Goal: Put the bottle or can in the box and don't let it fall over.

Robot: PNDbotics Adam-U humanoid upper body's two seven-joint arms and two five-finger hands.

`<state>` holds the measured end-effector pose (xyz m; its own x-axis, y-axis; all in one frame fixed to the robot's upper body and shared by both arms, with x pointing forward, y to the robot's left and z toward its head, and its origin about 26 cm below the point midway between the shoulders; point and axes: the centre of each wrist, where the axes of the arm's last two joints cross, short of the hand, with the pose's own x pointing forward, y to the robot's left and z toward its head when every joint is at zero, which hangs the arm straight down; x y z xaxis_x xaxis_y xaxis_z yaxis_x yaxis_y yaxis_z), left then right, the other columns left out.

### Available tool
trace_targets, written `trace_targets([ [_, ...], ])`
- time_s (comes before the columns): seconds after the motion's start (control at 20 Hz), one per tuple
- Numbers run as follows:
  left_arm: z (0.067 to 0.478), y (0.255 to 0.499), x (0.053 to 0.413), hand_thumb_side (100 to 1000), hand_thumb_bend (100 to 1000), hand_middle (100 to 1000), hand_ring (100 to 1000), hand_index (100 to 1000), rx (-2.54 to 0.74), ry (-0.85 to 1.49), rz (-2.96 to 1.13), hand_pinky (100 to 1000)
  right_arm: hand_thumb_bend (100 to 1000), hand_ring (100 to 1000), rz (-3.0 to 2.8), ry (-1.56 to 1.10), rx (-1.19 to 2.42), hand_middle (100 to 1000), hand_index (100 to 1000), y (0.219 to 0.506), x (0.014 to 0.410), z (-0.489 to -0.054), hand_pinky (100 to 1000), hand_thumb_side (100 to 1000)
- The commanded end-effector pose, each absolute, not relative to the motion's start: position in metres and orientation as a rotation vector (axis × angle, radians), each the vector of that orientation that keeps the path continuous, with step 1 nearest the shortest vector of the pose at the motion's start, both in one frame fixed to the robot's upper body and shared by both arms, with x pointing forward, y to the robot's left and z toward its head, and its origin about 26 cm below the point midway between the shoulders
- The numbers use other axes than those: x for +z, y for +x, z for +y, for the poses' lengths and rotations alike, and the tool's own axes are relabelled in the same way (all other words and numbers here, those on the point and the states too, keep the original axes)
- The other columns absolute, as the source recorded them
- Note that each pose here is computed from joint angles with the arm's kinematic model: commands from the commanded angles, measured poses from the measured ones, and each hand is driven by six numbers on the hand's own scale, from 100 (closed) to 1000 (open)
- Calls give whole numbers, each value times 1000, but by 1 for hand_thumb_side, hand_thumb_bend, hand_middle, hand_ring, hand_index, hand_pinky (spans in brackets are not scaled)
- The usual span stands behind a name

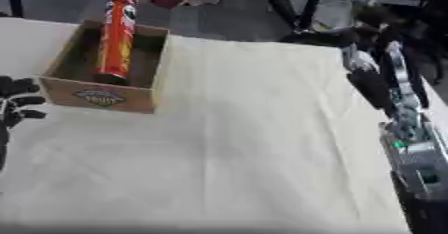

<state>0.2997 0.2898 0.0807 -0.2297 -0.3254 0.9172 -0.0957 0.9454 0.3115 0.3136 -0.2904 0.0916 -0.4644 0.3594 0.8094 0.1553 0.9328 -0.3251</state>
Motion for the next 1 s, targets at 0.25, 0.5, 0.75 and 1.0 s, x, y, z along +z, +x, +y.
trace_targets([
  [0.25, 293, 298, 83, 922, 531, 706, 700, 804, -225, 335, -1806, 614, 100, 839, -1999, -332, 120, 886, 960, 300, 52, -283, 767, 698],
  [0.5, 293, 299, 81, 920, 531, 707, 701, 804, -224, 330, -1800, 614, 100, 833, -1966, -328, 109, 880, 958, 298, 40, -279, 762, 704],
  [0.75, 292, 299, 80, 919, 529, 706, 701, 803, -223, 328, -1797, 614, 100, 826, -1952, -342, 111, 873, 953, 297, 36, -278, 758, 708],
  [1.0, 292, 298, 80, 921, 526, 706, 701, 802, -224, 326, -1795, 614, 100, 823, -1942, -343, 116, 870, 951, 297, 34, -276, 757, 714],
])
